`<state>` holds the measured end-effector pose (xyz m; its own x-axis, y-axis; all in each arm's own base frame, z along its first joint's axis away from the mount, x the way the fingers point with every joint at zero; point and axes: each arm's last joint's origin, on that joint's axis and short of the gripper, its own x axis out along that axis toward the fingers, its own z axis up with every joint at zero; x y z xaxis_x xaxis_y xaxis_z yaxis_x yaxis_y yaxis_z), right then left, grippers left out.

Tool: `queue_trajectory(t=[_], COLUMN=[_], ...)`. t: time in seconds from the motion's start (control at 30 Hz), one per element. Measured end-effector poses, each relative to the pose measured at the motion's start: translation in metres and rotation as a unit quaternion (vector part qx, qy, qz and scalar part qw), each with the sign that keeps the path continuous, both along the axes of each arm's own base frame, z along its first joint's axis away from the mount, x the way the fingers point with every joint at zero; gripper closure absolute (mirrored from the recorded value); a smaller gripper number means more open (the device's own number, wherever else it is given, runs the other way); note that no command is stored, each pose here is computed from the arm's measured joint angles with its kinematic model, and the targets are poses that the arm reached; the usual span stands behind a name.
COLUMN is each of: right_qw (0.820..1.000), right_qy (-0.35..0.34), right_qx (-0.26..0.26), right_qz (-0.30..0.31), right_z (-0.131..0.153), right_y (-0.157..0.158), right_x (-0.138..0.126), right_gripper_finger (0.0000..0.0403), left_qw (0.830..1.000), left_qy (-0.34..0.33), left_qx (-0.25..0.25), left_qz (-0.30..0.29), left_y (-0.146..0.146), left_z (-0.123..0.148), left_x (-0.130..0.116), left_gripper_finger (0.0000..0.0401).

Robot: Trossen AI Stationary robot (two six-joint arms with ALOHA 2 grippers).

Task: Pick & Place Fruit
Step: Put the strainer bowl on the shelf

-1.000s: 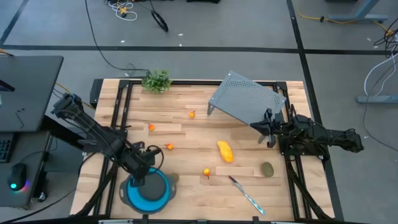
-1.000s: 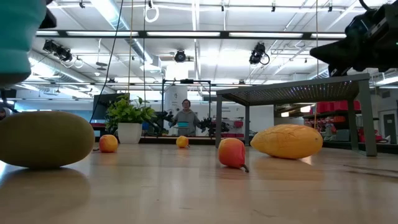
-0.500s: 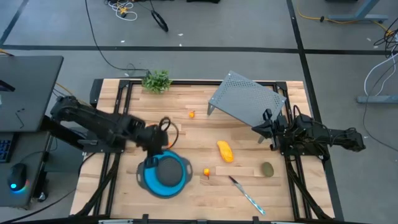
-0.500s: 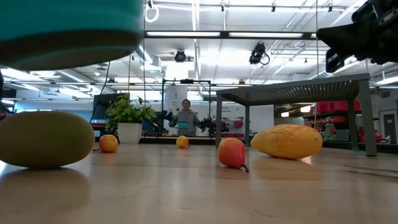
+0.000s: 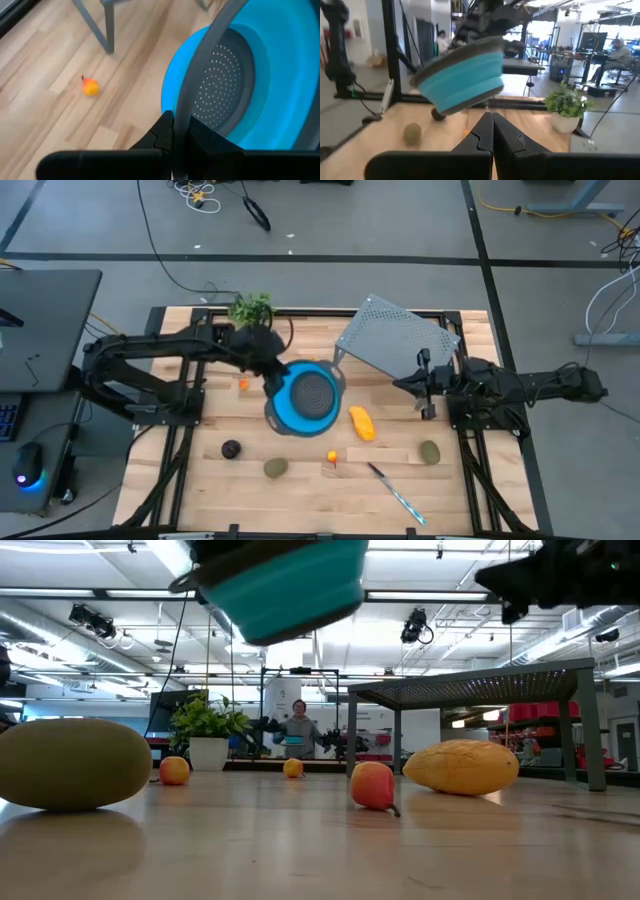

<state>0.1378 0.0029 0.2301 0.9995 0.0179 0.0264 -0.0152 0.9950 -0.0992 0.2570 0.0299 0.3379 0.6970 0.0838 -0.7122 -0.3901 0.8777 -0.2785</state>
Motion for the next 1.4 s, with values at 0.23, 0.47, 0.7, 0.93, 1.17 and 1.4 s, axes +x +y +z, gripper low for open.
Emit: queue_trajectory(t=[0.23,0.47,0.7,0.93,1.17,1.4], right_qw=[0.992,0.97,0.953,0.938,0.92,0.903], right_qy=[0.079,0.175,0.22,0.255,0.294,0.323], right_qx=[-0.094,-0.17,-0.207,-0.234,-0.259,-0.283], right_qz=[-0.003,0.004,0.025,0.037,0.032,0.001], right_z=[0.037,0.057,0.046,0.023,-0.003,-0.018], right_y=[0.02,0.058,0.091,0.106,0.112,0.112], right_x=[0.048,0.115,0.168,0.195,0.222,0.229], right_gripper_finger=[0.0398,0.0361,0.0326,0.0289,0.0254,0.0226], left_qw=[0.994,0.987,0.982,0.982,0.986,0.988], left_qy=[0.067,0.125,0.166,0.174,0.144,0.132], left_qx=[-0.032,-0.032,-0.07,-0.07,-0.078,-0.074], left_qz=[0.076,0.094,0.055,0.034,0.022,0.01], left_y=[0.03,0.039,0.039,0.041,0.041,0.039], left_z=[-0.011,-0.026,-0.048,-0.059,-0.057,-0.056], left_x=[-0.013,-0.009,0.008,0.019,0.024,0.027], left_gripper_finger=[0.0379,0.0379,0.0373,0.038,0.0372,0.038])
